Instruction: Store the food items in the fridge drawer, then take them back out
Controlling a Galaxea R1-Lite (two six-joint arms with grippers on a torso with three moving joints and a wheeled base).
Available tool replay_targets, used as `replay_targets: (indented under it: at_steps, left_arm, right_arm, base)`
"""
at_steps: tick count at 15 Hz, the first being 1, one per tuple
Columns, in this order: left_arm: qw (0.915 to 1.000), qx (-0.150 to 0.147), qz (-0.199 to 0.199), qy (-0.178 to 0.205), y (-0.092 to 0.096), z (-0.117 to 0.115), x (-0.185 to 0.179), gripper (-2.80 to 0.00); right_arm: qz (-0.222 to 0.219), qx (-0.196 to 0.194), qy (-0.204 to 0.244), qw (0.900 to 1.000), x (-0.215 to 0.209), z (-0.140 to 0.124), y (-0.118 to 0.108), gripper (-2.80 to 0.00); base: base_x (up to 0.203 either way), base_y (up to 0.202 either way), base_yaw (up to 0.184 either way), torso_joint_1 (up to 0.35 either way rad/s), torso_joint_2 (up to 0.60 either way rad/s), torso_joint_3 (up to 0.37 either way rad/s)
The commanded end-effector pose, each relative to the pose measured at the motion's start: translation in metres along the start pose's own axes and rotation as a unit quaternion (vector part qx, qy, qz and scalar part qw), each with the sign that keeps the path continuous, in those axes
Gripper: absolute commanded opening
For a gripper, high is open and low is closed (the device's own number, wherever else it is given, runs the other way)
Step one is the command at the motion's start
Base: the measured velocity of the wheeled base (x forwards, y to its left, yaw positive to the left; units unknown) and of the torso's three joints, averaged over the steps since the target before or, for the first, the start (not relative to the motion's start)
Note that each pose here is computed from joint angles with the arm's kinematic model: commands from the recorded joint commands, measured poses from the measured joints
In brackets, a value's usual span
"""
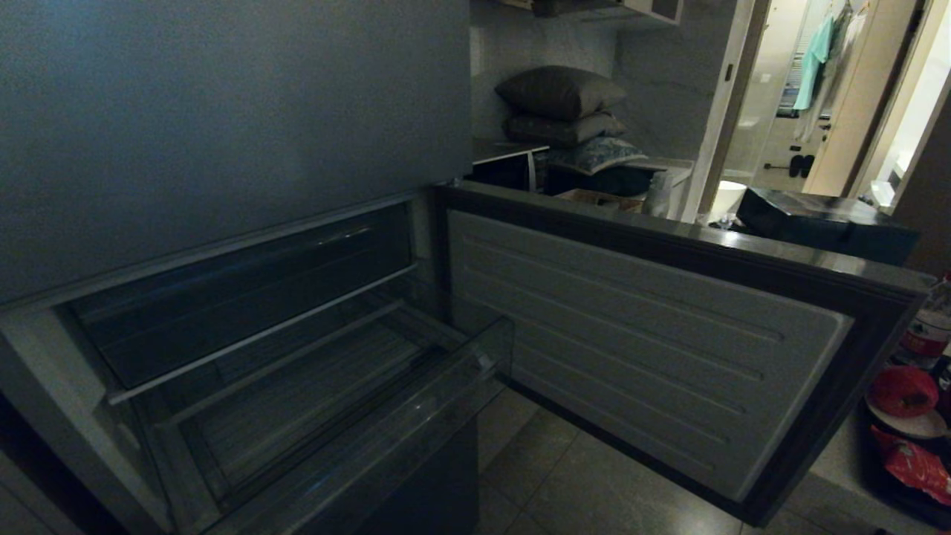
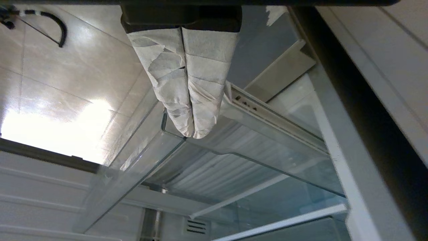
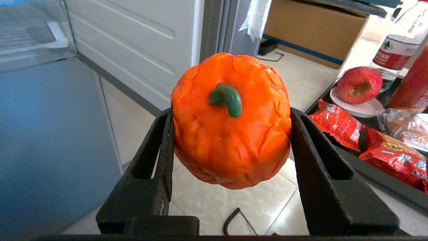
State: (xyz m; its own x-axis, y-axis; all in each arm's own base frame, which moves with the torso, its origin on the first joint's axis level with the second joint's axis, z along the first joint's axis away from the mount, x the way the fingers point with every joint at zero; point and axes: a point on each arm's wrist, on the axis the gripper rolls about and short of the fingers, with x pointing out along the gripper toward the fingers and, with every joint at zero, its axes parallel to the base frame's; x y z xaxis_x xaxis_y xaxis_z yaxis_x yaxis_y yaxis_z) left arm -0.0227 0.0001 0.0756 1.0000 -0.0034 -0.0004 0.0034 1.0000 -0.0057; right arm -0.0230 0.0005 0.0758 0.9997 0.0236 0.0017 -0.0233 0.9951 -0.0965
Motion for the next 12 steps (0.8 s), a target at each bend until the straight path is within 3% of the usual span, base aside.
replay_targets:
  at_steps: [1,12]
  left_arm:
    - [1.0,0.0,0.0,0.0,0.0,0.0,0.0,-2.8]
    - [1.0,0.0,0.0,0.0,0.0,0.0,0.0,-2.8]
  right_arm:
    - [0.0,-0.001,0.0,1.0,0.0,-0.0001,0.0,-2.8]
    - [-0.001,0.002,0.001,1.0,0.0001,0.0,0.0,-2.8]
  base:
    - [0.0,0.0,0.0,0.0,0.0,0.0]
    - [-0.001,0.175,-0.001,0.001,0.0,0.003]
